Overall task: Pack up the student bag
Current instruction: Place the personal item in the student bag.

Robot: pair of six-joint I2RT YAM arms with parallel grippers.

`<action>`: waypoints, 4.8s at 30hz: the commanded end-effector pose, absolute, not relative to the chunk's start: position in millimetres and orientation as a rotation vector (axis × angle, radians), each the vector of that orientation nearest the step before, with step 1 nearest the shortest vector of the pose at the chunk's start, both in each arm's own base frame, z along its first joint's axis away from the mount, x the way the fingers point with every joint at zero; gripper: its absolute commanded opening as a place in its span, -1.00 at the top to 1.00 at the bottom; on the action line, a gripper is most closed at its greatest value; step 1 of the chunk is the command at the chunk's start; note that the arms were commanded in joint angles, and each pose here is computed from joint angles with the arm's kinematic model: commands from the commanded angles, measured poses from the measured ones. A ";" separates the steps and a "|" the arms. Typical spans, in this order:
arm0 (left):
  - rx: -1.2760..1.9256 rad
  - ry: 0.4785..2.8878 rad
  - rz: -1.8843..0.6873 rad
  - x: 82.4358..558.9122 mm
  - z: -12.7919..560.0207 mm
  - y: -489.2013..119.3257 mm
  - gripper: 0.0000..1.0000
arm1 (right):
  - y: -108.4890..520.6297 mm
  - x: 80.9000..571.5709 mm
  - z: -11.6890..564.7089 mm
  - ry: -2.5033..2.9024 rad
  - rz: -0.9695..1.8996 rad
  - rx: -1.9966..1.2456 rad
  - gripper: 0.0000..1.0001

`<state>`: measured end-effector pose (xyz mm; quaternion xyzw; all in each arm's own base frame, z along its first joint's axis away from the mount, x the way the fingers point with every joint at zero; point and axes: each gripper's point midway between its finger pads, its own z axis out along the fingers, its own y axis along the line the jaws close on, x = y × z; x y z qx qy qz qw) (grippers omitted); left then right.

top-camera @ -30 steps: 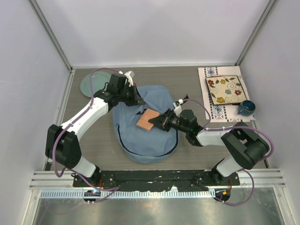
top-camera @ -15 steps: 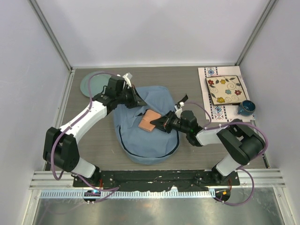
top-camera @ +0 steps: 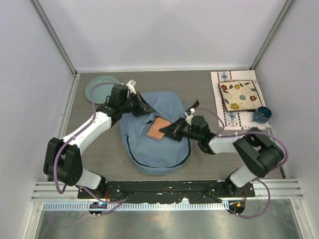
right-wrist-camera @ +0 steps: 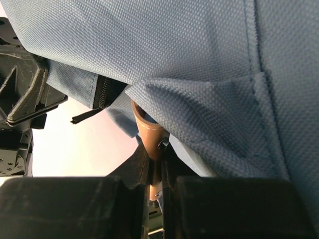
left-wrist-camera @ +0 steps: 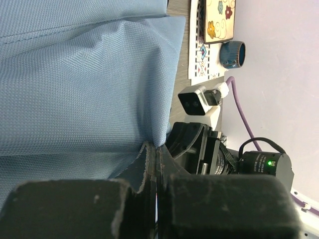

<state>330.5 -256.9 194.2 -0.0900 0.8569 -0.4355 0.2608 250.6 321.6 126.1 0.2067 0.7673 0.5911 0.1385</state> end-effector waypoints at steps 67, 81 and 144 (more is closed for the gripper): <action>1.054 1.981 -0.084 284.0 220.7 -314.2 -0.39 | 148.0 276.9 184.0 1.930 0.735 0.739 0.98; 1.200 1.893 0.268 303.1 178.0 -304.9 -0.37 | 121.5 270.7 192.3 1.874 0.689 0.798 0.99; 0.860 1.963 0.043 318.7 228.7 -304.8 1.00 | 242.6 261.6 200.0 1.955 1.449 0.474 0.99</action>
